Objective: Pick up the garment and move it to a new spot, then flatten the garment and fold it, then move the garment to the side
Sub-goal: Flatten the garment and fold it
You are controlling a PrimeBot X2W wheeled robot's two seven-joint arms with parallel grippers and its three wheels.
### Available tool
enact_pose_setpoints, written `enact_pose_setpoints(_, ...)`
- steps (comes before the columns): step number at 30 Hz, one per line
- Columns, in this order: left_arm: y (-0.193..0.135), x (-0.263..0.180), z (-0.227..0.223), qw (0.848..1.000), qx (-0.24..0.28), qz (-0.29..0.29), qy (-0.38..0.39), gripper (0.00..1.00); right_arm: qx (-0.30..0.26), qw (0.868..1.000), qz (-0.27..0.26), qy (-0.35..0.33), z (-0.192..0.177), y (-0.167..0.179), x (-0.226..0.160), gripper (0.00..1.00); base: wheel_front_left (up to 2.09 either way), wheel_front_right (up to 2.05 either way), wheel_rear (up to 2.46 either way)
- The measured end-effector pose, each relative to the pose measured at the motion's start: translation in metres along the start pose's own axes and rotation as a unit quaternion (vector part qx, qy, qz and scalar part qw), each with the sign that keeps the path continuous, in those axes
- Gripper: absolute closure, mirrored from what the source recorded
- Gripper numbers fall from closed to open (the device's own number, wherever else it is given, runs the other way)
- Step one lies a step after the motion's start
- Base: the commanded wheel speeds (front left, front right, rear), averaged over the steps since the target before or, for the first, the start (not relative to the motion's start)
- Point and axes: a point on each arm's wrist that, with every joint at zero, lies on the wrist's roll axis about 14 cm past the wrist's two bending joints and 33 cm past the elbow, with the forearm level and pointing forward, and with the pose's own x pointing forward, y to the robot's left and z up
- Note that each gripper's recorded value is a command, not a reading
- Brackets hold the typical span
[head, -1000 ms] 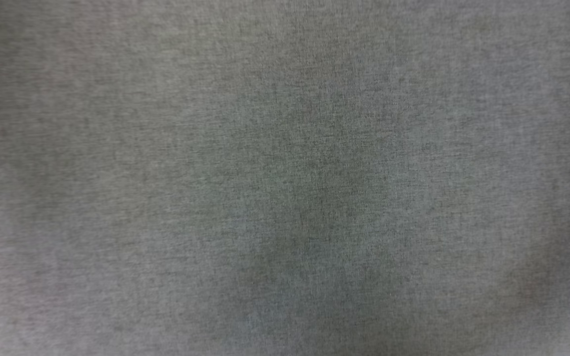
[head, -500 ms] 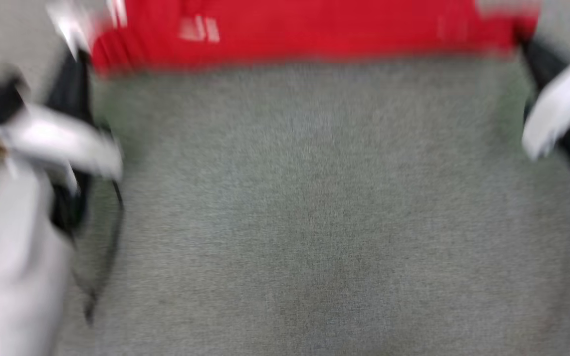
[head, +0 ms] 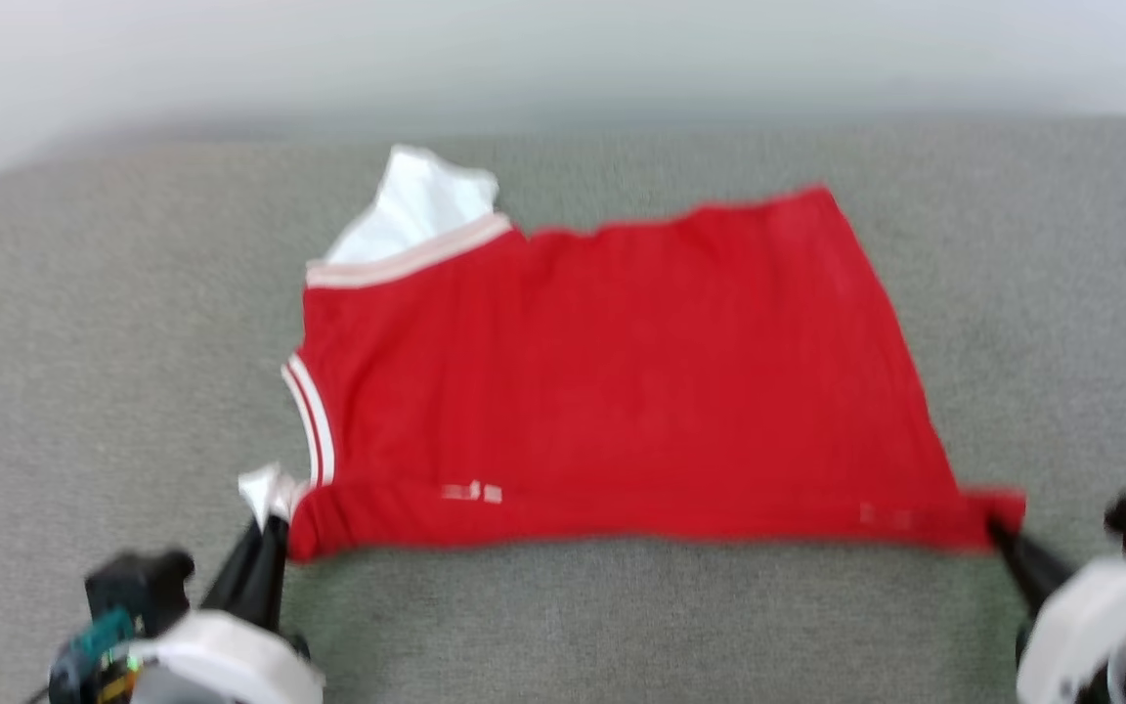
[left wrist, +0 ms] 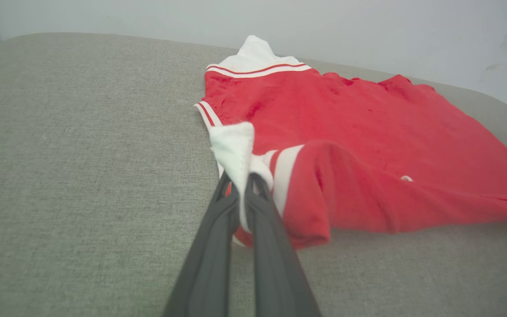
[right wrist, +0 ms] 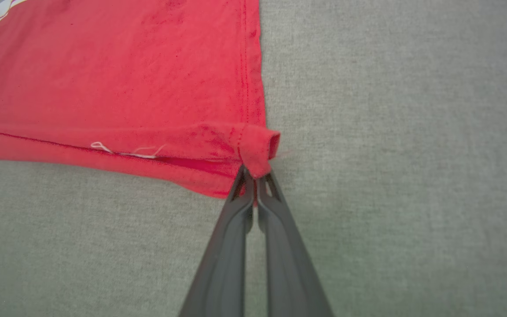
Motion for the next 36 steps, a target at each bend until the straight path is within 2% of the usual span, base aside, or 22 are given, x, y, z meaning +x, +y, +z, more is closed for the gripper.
enact_pose_setpoints(6, -0.005, -0.049, -0.004, 1.0, -0.015, 0.011, 0.023, 1.0, 0.046, 0.998, -0.014, 0.051, -0.047, 0.016, -0.056, 1.0, 0.0, 0.0, 0.0)
enact_pose_setpoints(8, -0.009, -0.058, -0.001, 1.0, -0.011, 0.003, 0.026, 1.0, 0.062, 0.997, -0.016, 0.05, -0.049, 0.021, -0.066, 1.0, 0.0, 0.0, 0.0)
enact_pose_setpoints(12, -0.014, -0.061, 0.007, 0.999, 0.0, -0.013, 0.033, 1.0, 0.047, 0.998, -0.019, 0.041, -0.036, 0.024, -0.069, 1.0, 0.0, 0.0, 0.0)
enact_pose_setpoints(24, -0.022, -0.011, 0.021, 0.998, 0.018, -0.051, 0.026, 1.0, -0.003, 0.999, -0.002, 0.032, 0.007, 0.023, -0.007, 1.0, 0.0, 0.0, 0.0)
enact_pose_setpoints(28, -0.019, 0.008, 0.004, 0.997, 0.016, -0.054, 0.055, 1.0, -0.016, 0.999, 0.004, 0.032, 0.017, 0.022, 0.021, 1.0, 0.0, 0.0, 0.0)
enact_pose_setpoints(31, -0.015, 0.017, -0.022, 0.993, 0.01, -0.056, 0.099, 1.0, -0.022, 0.998, 0.012, 0.053, 0.008, 0.025, 0.04, 1.0, 0.0, 0.0, 0.0)
enact_pose_setpoints(32, -0.015, 0.019, -0.03, 0.992, 0.006, -0.057, 0.112, 1.0, -0.023, 0.998, 0.013, 0.058, 0.003, 0.026, 0.045, 0.96, 0.0, 0.0, 0.0)
enact_pose_setpoints(33, -0.015, 0.021, -0.037, 0.99, 0.002, -0.059, 0.125, 1.0, -0.022, 0.998, 0.013, 0.063, -0.002, 0.025, 0.05, 0.73, 0.0, 0.0, 0.0)
enact_pose_setpoints(34, -0.013, 0.023, -0.042, 0.99, -0.003, -0.057, 0.132, 0.91, -0.021, 0.997, 0.012, 0.068, -0.007, 0.024, 0.053, 0.52, 0.0, 0.0, 0.0)
enact_pose_setpoints(35, -0.013, 0.025, -0.046, 0.989, -0.007, -0.057, 0.138, 0.64, -0.019, 0.997, 0.011, 0.071, -0.011, 0.023, 0.056, 0.0, 0.0, 0.0, 0.0)
enact_pose_setpoints(36, -0.012, 0.026, -0.048, 0.989, -0.009, -0.056, 0.14, 0.43, -0.018, 0.997, 0.012, 0.07, -0.013, 0.023, 0.059, 0.0, 0.0, 0.0, 0.0)
